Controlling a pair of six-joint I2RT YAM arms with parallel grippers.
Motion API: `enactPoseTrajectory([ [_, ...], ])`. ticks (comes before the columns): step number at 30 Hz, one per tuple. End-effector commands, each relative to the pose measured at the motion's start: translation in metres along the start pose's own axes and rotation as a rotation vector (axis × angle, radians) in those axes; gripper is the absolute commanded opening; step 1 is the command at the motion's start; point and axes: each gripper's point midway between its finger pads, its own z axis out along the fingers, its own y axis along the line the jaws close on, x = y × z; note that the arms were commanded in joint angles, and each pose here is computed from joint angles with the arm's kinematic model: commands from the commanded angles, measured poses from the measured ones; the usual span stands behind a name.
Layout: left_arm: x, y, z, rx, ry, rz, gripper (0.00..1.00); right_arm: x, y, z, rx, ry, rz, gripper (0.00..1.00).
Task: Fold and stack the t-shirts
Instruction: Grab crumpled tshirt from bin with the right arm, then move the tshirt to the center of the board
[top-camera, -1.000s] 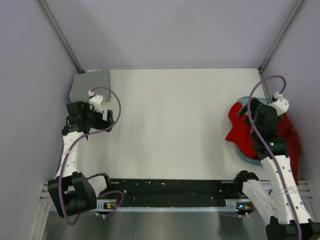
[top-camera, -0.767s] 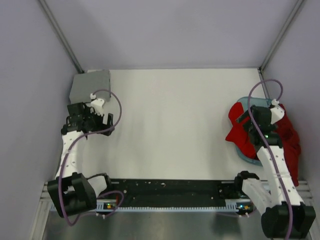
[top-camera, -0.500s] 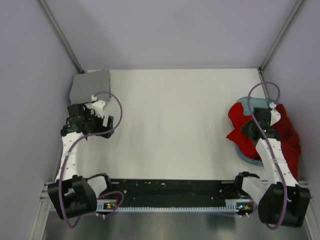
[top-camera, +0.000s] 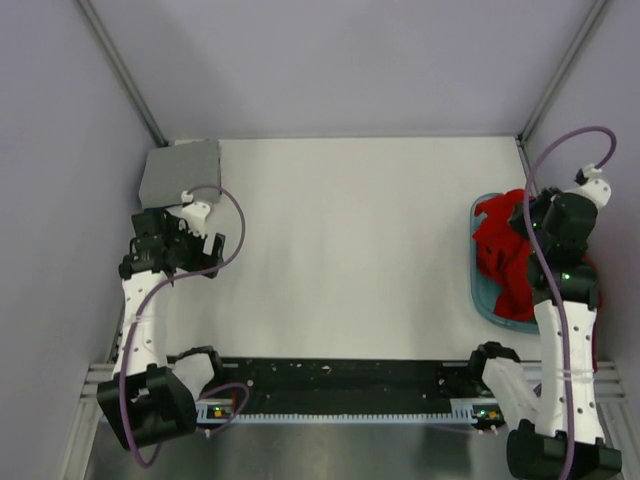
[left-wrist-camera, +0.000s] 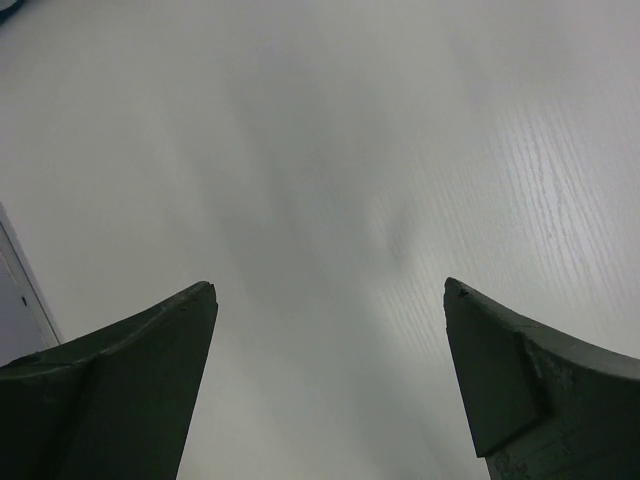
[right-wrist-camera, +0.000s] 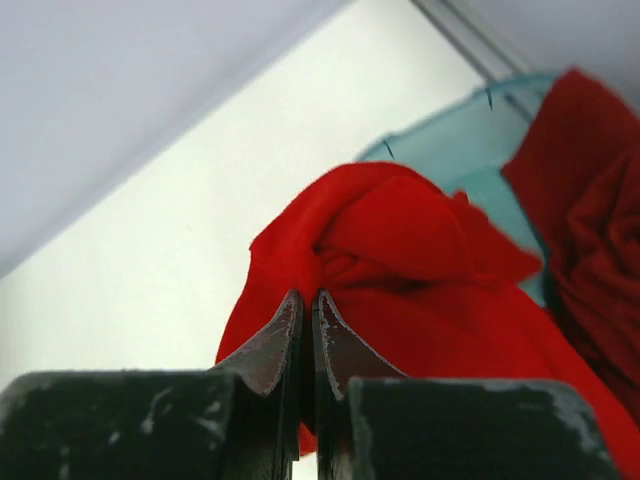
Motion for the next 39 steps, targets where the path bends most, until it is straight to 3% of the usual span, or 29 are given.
enactPoseTrajectory([
  [1, -0.023, 0.007, -0.013, -0.036, -0.062, 0.044, 0.99, -0.089, 0.045, -0.050, -0.159, -0.242, -0.078, 0.00],
  [6, -0.026, 0.010, -0.017, -0.062, -0.074, 0.044, 0.99, -0.195, 0.110, -0.104, -0.342, -0.510, -0.152, 0.00],
  [9, -0.028, 0.015, -0.018, -0.095, -0.083, 0.026, 0.99, -0.242, 0.180, -0.155, -0.650, -0.589, -0.148, 0.00],
  [12, -0.030, 0.025, -0.020, -0.160, -0.093, -0.019, 0.99, -0.246, 0.255, -0.208, -1.063, -0.538, -0.153, 0.00],
  [18, -0.035, 0.046, -0.027, -0.272, -0.092, -0.055, 0.99, -0.159, 0.350, -0.281, -1.627, -0.283, -0.284, 0.00],
  [23, -0.040, 0.070, -0.038, -0.396, -0.084, -0.071, 0.99, -0.055, 0.376, -0.315, -2.033, 0.058, -0.491, 0.00],
  [25, -0.041, 0.072, -0.040, -0.405, -0.085, -0.068, 0.99, -0.015, 0.374, -0.296, -2.068, 0.194, -0.548, 0.00],
  [29, -0.039, 0.073, -0.043, -0.414, -0.079, -0.047, 0.99, 0.071, 0.360, -0.206, -1.846, 0.267, -0.776, 0.00],
  [36, -0.028, 0.062, -0.038, -0.351, -0.051, 0.046, 0.99, 0.200, 0.280, -0.120, -1.719, 0.600, -1.020, 0.00],
  [39, -0.023, 0.038, -0.030, -0.219, -0.052, 0.114, 0.98, 0.230, 0.257, -0.068, -1.533, 0.714, -1.049, 0.24],
])
